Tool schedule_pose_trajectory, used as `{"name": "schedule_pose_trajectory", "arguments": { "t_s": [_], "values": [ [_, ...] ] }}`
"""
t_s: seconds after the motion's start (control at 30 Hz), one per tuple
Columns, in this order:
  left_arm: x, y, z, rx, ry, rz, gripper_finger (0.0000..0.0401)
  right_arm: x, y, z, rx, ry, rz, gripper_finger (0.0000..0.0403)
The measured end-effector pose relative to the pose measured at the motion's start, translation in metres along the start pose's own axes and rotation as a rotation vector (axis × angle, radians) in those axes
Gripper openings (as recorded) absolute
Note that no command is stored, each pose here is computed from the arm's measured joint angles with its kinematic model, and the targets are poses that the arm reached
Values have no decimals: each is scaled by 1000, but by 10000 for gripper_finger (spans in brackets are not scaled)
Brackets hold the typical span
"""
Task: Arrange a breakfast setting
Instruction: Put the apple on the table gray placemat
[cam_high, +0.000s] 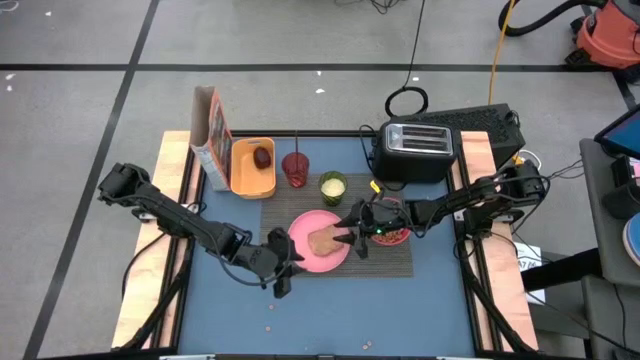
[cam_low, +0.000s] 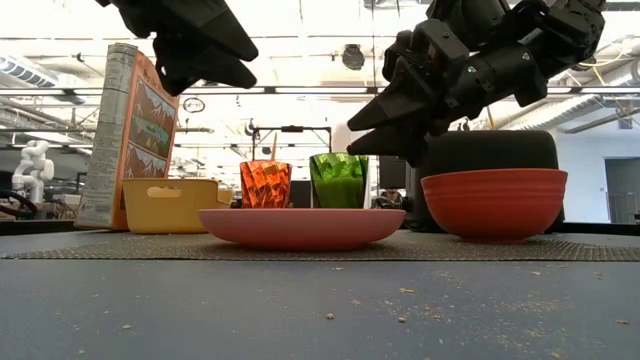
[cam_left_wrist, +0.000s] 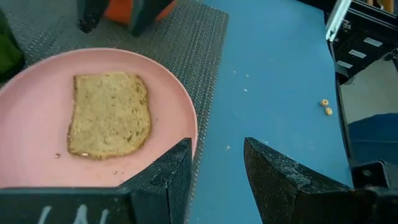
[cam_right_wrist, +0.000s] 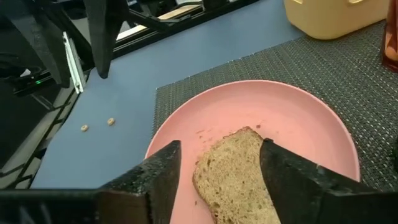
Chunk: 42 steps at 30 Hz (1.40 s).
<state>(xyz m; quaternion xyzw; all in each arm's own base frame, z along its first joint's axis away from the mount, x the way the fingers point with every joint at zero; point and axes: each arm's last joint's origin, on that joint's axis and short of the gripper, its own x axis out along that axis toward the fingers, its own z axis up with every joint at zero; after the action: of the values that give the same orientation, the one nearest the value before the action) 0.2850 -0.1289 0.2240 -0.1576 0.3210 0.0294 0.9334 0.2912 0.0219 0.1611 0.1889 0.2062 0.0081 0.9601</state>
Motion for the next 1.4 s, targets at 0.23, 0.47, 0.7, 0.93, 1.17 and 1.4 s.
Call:
{"name": "schedule_pose_trajectory", "arguments": {
  "t_s": [0.23,0.47,0.7,0.93,1.17,1.4],
  "values": [
    [1,5,8,-17,-91,71,152,-4,6,13,-26,-110,50,211],
    [-7,19,43,5,-299,57,152,-27,17,38,-164,-242,85,212],
    [-24,28,83,137,-602,53,152,-58,26,57,-193,-318,104,212],
    [-38,36,107,180,-840,76,152,-85,31,67,-289,-347,95,212],
    [-39,50,115,152,-883,110,180,-98,32,69,-290,-335,91,212],
    [-35,62,117,151,-847,162,271,-98,31,67,-297,-310,83,212]
  ]
}}
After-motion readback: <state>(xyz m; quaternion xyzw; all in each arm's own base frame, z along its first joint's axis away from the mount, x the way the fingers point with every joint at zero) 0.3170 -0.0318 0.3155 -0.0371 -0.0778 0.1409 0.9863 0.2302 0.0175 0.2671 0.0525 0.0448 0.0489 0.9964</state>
